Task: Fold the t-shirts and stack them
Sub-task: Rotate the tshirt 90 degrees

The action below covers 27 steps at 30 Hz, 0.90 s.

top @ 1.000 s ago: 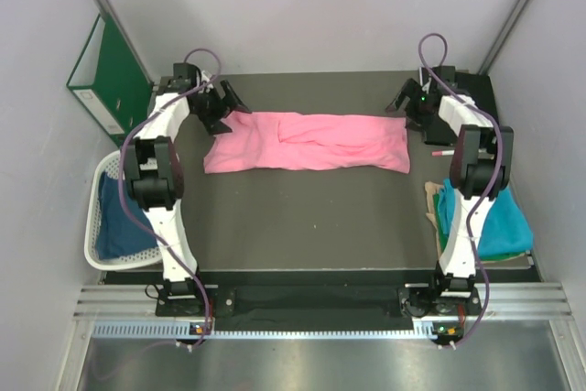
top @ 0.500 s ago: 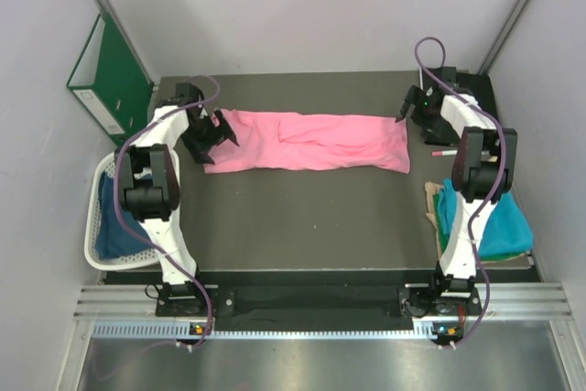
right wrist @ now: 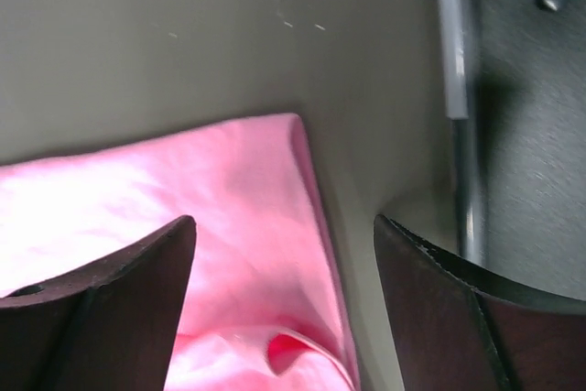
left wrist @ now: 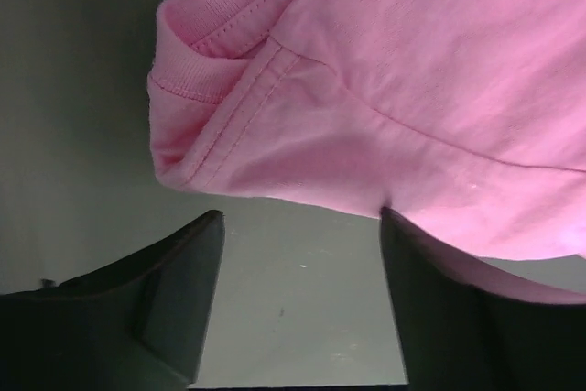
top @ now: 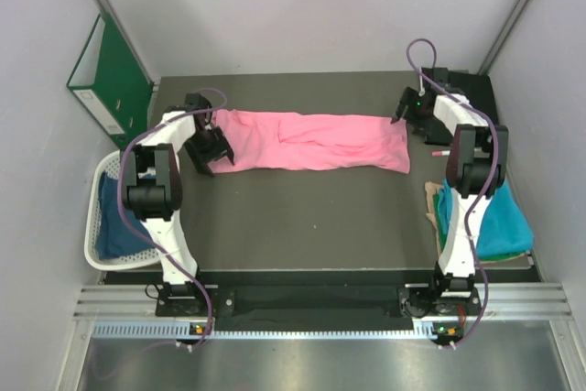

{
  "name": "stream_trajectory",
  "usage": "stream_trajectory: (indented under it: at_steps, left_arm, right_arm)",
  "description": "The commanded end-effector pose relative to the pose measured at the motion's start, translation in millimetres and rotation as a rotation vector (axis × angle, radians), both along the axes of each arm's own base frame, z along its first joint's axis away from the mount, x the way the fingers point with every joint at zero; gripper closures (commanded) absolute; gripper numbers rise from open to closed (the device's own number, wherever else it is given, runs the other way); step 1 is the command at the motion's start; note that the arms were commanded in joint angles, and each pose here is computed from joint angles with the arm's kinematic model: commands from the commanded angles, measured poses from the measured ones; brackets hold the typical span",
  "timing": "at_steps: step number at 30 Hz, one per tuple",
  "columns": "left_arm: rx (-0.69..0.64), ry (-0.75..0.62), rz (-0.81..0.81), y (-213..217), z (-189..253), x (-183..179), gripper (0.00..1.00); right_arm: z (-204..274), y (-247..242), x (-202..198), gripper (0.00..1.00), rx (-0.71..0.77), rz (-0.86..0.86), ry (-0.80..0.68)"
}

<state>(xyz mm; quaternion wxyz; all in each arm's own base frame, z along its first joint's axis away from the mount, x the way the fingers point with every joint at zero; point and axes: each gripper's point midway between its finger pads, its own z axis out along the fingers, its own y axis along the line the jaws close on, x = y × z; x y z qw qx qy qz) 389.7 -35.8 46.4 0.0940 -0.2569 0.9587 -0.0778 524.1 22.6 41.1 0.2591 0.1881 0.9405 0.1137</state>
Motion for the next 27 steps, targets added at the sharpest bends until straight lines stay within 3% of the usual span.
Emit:
stream_trajectory:
  at_steps: [1,2,4,5,8,9,10,13,21,27]
  left_arm:
    - [-0.005,0.006,-0.009,-2.1,-10.5,0.9,0.35]
    - [-0.014,0.009,-0.009,-3.8,-13.1,1.8,0.5]
    - [-0.018,0.024,-0.008,-4.3,-21.9,4.5,0.6]
    - [-0.02,0.035,-0.007,-4.7,-26.4,4.7,0.64]
    - [-0.024,0.051,0.0,-5.4,-37.6,10.2,0.95]
    - [-0.028,0.056,0.001,-6.0,-41.8,13.8,1.0]
    - [-0.027,0.056,0.003,-5.8,-43.0,16.4,1.0]
    - [-0.022,0.047,0.005,-5.0,-46.2,29.3,1.0]
    - [0.004,-0.018,0.003,-0.2,-40.9,82.3,1.0]
    - [-0.049,-0.083,0.003,-10.0,-42.2,126.9,1.0]
  right_arm:
    - [-11.7,14.1,11.5,0.24,0.009,0.021,-0.009]
    - [-14.6,18.3,11.4,0.3,0.011,0.026,-0.005]
    - [-21.1,33.5,8.6,0.37,0.019,0.05,0.011]
    - [-22.6,35.8,8.1,0.47,0.024,0.052,0.015]
    - [-28.0,38.7,1.7,0.66,0.028,0.055,0.041]
    - [-27.2,38.8,-1.2,0.7,0.029,0.056,0.049]
    - [-29.5,37.9,-6.1,0.79,0.03,0.053,0.065]
    - [-30.9,37.2,-26.2,0.89,0.029,0.053,0.112]
    - [-34.8,38.4,-113.1,0.98,0.065,0.006,0.274]
    - [-23.2,42.9,-168.4,1.0,0.076,-0.002,0.368]
